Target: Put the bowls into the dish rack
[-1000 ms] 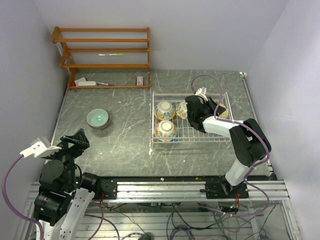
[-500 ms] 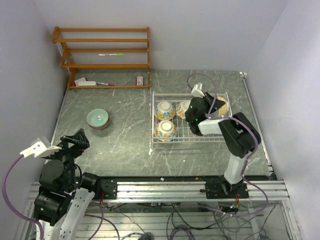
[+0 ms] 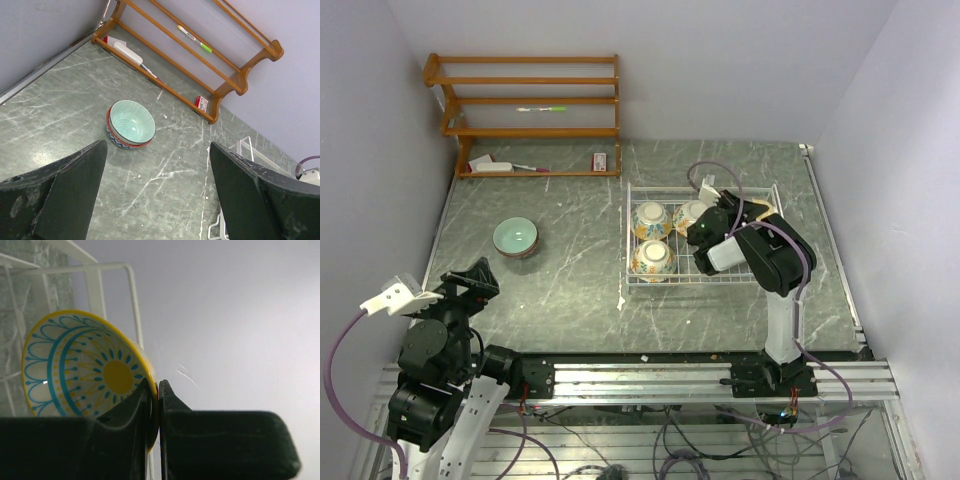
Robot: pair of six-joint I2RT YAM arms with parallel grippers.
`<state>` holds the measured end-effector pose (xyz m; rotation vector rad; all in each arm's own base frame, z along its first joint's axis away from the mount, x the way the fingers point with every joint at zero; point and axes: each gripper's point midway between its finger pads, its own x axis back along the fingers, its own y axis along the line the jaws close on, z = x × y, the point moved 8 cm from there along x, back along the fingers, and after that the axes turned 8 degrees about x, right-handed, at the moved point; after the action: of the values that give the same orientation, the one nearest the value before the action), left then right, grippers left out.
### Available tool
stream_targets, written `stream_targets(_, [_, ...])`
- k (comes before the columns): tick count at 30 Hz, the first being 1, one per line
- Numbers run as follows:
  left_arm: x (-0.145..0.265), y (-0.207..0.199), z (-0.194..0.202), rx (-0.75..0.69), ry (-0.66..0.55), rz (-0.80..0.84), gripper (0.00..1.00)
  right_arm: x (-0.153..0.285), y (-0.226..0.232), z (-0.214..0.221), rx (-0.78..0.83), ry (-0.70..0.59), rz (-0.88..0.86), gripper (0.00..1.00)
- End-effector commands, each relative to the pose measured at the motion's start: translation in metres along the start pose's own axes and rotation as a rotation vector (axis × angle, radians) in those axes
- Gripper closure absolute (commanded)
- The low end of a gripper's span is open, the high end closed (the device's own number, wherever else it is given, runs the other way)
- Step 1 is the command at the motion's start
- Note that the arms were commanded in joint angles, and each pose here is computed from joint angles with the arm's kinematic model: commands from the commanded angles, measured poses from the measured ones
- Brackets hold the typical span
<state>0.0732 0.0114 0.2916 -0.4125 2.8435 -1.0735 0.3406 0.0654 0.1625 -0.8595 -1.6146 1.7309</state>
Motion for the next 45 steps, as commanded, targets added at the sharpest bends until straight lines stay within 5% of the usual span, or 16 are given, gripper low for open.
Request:
stream_targets(1, [0.002, -0.003, -0.008, 0.020, -0.030, 0.016, 0.05, -0.002, 0.005, 0.005, -0.222, 0.035, 0.036, 0.96])
stream_targets(9, [0.002, -0.003, -0.008, 0.018, -0.031, 0.016, 0.05, 0.000, 0.017, -0.004, -0.275, 0.069, 0.016, 0.93])
stream_targets(19, [0.003, -0.003, -0.009, 0.022, -0.035, 0.017, 0.05, 0.000, 0.015, -0.018, -0.341, 0.087, 0.011, 0.69])
stream_targets(45, [0.004, -0.003, -0.009, 0.023, -0.037, 0.020, 0.05, 0.017, -0.004, -0.052, -0.432, 0.064, -0.003, 0.63])
